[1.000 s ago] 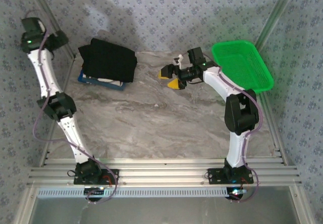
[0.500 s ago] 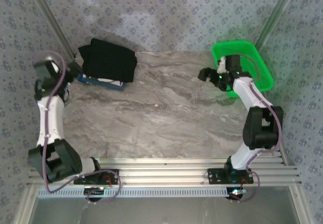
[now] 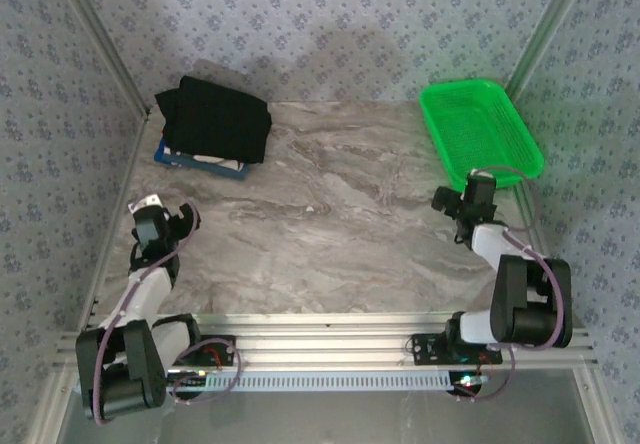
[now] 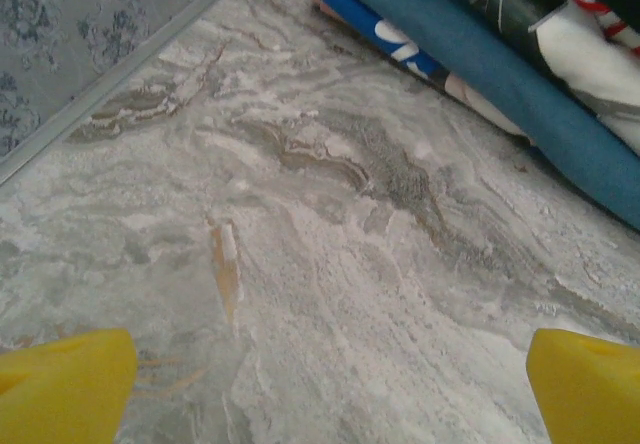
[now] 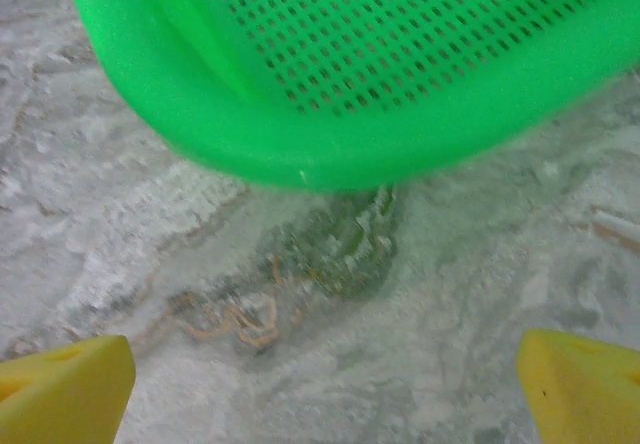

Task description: Fold and stack the t-shirts

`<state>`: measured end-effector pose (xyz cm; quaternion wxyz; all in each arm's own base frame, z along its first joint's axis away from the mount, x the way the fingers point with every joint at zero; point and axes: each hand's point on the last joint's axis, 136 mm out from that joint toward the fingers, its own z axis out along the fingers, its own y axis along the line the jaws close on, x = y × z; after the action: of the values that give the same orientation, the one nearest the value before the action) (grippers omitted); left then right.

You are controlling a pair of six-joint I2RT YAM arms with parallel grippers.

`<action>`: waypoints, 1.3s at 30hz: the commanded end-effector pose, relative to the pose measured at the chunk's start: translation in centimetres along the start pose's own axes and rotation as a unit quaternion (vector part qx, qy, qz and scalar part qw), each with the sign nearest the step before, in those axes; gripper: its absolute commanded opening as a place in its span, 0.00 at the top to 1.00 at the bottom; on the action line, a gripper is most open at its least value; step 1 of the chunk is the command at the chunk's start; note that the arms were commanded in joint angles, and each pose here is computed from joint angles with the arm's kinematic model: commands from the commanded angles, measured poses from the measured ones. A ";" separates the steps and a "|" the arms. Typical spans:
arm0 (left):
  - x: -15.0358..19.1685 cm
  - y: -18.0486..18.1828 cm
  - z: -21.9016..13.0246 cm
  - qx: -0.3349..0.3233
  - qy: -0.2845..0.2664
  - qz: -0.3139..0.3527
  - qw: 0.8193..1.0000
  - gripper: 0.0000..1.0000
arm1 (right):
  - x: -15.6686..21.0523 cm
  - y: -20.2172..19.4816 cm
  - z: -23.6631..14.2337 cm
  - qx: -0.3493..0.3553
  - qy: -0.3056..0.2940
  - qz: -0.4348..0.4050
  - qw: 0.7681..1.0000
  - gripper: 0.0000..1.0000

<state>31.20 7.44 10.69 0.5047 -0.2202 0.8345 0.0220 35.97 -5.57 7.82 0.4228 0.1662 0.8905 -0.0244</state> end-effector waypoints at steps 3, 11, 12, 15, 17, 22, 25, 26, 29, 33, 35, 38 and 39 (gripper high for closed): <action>-2.5 -1.9 0.9 0.027 -0.084 0.019 0.996 0.00 | -2.5 -0.6 -0.2 0.013 -0.101 -0.006 0.995 0.00; -1.6 -6.0 4.8 0.061 -0.088 0.110 0.988 0.00 | -3.0 3.0 1.4 0.018 -0.130 -0.114 0.985 0.00; -0.5 -6.5 5.7 0.067 -0.081 0.124 0.987 0.00 | -2.8 2.9 1.1 0.009 -0.138 -0.108 0.984 0.00; -0.1 -6.8 6.3 0.056 -0.061 0.139 0.987 0.00 | -1.9 2.5 1.1 -0.023 -0.158 -0.092 0.983 0.00; -0.6 -6.7 6.3 0.054 -0.075 0.130 0.987 0.00 | -1.8 2.0 0.9 0.012 -0.174 -0.093 0.980 0.00; -0.5 -6.7 6.4 0.054 -0.072 0.132 0.987 0.00 | -1.9 2.2 0.8 0.012 -0.172 -0.096 0.980 0.00; -0.4 -6.7 6.4 0.054 -0.068 0.133 0.987 0.00 | -1.9 2.2 0.8 0.014 -0.173 -0.098 0.980 0.00; -0.3 -6.7 6.4 0.055 -0.065 0.134 0.987 0.00 | -1.9 2.2 0.7 0.013 -0.171 -0.098 0.980 0.00; -0.4 -6.7 6.4 0.054 -0.067 0.134 0.987 0.00 | -2.0 2.3 0.8 0.012 -0.171 -0.097 0.980 0.00; -0.4 -6.7 6.4 0.054 -0.066 0.134 0.987 0.01 | -2.0 2.2 0.8 0.012 -0.171 -0.096 0.980 0.00; -0.3 -6.8 6.4 0.055 -0.066 0.134 0.987 0.01 | -1.9 2.2 0.8 0.011 -0.171 -0.097 0.980 0.00; -0.4 -6.7 6.4 0.055 -0.066 0.134 0.987 0.00 | -1.8 2.3 1.0 -0.001 -0.165 -0.095 0.982 0.00; -0.4 -6.7 6.4 0.054 -0.066 0.134 0.987 0.00 | -1.8 2.5 1.0 -0.007 -0.163 -0.098 0.982 0.00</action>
<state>38.54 2.95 7.35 0.5389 -0.0763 0.8372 0.0536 38.21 -3.89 8.22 0.5505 0.0775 0.8263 -0.0900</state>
